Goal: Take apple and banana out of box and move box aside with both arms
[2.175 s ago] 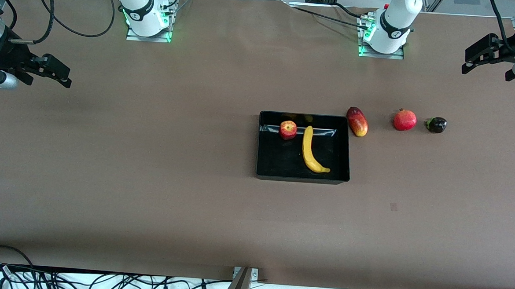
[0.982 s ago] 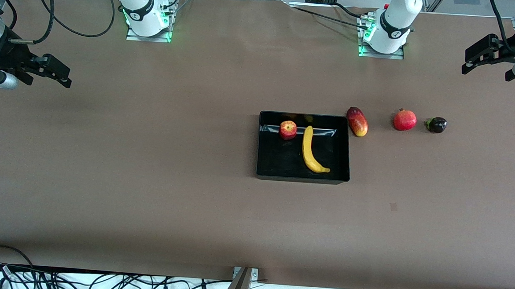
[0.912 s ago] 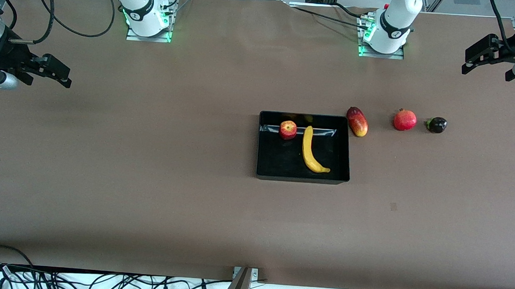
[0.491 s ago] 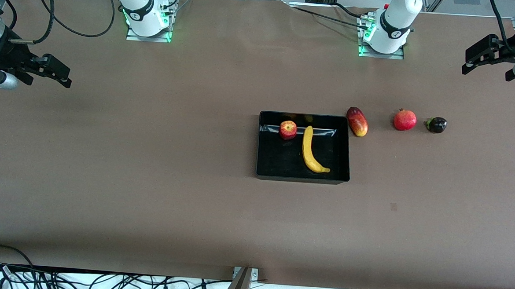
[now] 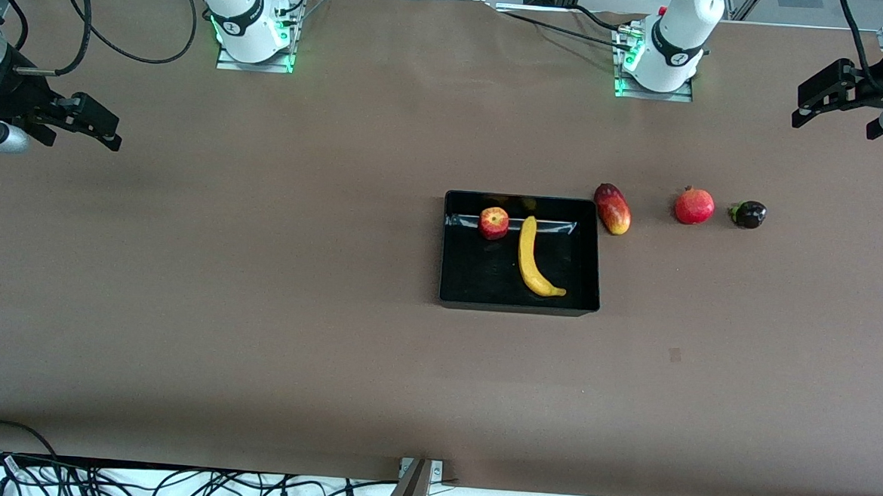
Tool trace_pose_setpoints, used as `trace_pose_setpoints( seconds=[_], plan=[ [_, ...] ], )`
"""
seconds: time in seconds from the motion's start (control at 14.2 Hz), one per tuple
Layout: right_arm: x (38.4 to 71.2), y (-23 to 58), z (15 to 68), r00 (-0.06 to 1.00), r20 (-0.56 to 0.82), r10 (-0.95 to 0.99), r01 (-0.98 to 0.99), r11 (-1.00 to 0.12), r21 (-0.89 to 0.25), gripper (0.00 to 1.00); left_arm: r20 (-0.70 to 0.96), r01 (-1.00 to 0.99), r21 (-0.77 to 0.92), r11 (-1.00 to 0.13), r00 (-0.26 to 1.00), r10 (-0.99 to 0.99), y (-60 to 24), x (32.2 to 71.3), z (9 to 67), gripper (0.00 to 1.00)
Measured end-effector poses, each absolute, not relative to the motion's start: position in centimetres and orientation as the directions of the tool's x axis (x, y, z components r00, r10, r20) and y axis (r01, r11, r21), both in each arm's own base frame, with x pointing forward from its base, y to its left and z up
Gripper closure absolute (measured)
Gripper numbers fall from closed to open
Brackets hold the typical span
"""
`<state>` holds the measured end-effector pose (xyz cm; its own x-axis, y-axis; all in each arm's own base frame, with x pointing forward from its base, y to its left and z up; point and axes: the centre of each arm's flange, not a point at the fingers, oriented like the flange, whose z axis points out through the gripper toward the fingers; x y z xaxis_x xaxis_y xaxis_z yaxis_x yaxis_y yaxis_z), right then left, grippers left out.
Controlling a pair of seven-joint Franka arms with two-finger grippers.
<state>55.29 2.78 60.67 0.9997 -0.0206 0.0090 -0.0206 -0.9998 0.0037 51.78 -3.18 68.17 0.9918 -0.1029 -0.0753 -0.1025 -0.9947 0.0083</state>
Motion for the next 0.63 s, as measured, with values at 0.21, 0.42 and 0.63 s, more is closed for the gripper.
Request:
trace_pose_setpoints(
  seconds=[0.21,0.42,0.63],
  plan=[
    [55.3,2.4,60.6,1.0,0.008,-0.028,-0.028,-1.0,0.004,0.0,-0.075,-0.099,0.008,-0.995,0.992,-0.1,-3.2,51.8,68.2,0.0],
    [55.3,2.1,60.6,0.999,0.007,-0.033,-0.033,-0.999,0.004,0.0,-0.068,0.0,0.034,-0.999,0.998,-0.002,-4.1,52.2,67.8,0.0],
    [55.3,2.1,60.6,0.999,0.007,-0.033,-0.033,-0.999,0.004,0.0,-0.049,0.135,0.041,-0.99,0.99,0.133,-8.1,54.3,65.3,0.0]
  ],
)
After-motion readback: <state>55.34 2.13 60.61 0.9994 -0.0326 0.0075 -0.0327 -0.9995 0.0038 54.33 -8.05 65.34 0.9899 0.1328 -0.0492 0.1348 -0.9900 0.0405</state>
